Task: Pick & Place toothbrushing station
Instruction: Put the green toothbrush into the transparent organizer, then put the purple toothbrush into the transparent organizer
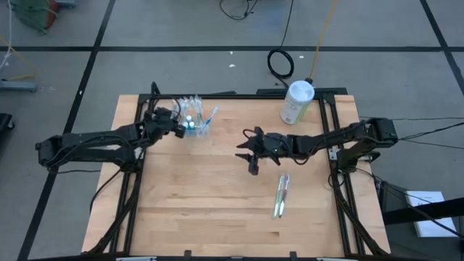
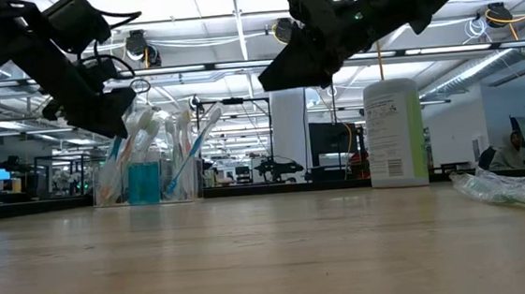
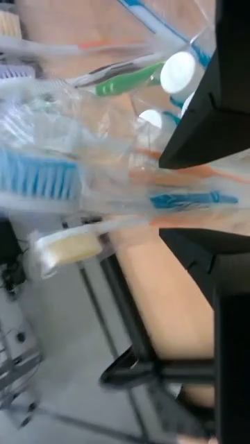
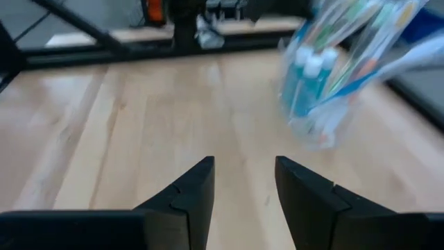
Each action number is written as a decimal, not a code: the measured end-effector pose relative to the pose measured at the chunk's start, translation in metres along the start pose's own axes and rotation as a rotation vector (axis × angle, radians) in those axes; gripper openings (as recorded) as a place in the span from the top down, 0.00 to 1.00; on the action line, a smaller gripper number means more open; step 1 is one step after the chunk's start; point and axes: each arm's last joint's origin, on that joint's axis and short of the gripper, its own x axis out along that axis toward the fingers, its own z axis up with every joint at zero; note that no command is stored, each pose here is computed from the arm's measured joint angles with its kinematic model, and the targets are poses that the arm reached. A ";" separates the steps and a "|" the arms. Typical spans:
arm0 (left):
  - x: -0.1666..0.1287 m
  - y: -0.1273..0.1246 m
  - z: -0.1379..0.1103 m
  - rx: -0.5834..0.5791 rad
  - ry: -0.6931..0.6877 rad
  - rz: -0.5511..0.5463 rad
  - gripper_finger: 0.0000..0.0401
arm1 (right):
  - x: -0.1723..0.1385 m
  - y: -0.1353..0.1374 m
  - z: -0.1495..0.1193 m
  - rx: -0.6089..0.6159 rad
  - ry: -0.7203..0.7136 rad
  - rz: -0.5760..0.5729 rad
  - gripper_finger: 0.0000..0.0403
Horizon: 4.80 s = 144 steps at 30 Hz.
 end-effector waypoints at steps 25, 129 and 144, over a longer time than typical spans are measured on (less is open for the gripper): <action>-0.028 -0.006 0.025 0.003 -0.100 -0.202 0.54 | -0.071 0.075 -0.074 0.684 0.869 -0.207 0.58; -0.034 -0.014 0.035 -0.018 -0.190 -0.325 0.54 | 0.173 -0.065 0.011 -0.274 -0.206 -0.505 0.90; -0.033 -0.014 0.034 -0.004 -0.185 -0.323 0.54 | 0.110 -0.030 0.030 -0.143 0.329 -0.394 0.60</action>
